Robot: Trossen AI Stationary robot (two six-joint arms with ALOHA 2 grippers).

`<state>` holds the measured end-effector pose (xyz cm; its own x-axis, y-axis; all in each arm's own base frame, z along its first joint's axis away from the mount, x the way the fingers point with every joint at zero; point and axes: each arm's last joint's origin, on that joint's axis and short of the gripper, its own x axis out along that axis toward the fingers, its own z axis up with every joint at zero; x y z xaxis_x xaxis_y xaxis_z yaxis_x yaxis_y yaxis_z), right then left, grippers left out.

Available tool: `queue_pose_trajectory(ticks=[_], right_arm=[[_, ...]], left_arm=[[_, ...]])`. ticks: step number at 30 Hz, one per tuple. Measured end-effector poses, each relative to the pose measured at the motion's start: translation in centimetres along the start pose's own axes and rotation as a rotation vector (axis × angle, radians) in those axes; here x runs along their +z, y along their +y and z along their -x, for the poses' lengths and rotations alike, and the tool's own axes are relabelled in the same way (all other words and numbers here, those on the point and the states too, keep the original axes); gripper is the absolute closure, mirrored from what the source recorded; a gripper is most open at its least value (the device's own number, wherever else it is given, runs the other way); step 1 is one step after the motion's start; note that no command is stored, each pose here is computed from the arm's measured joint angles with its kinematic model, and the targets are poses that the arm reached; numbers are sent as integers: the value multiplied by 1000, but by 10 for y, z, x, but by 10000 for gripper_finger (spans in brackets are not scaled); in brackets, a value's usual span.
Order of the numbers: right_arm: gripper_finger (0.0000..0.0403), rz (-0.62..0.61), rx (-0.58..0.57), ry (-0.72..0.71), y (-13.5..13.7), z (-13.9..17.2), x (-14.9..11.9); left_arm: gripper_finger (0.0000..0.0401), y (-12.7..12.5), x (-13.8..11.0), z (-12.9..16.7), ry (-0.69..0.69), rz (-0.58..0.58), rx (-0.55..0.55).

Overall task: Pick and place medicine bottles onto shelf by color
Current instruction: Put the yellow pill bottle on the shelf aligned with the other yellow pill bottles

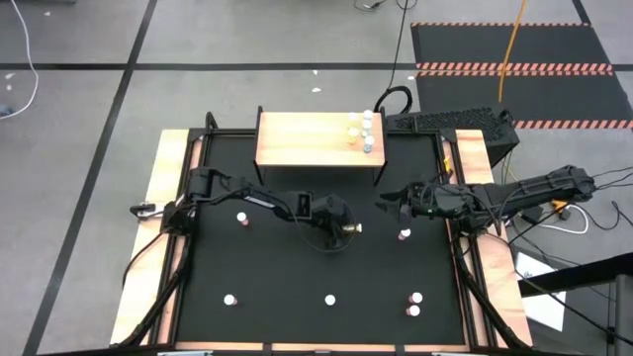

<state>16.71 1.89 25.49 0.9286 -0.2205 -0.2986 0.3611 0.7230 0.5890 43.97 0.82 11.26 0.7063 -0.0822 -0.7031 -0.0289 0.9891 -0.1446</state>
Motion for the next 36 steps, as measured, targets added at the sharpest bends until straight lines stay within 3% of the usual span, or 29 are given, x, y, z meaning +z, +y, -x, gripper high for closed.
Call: queue_pose_trajectory(ticks=[6,12,16,21,24,27,32,36], right_arm=[[208,21,0,0,0,0,0],[208,0,6,-1,-1,4,2],[208,-10,-31,36,-5,7,-1],[209,-17,-46,52,-9,13,-2],[209,-22,-10,21,-6,17,2],[209,-14,-12,22,-7,19,2],[209,0,-39,49,-9,16,-1],[209,-12,-45,74,-9,13,-4]], left_arm=[[308,6,1,1,-7,31,2],[278,6,7,7,-21,100,-81],[276,1,25,27,-91,81,-128],[309,4,54,64,-226,79,-130],[330,6,69,88,-303,66,-121],[336,9,70,96,-294,86,-54],[277,1,45,59,-162,4,-18],[204,-12,34,27,-202,-37,-60]])
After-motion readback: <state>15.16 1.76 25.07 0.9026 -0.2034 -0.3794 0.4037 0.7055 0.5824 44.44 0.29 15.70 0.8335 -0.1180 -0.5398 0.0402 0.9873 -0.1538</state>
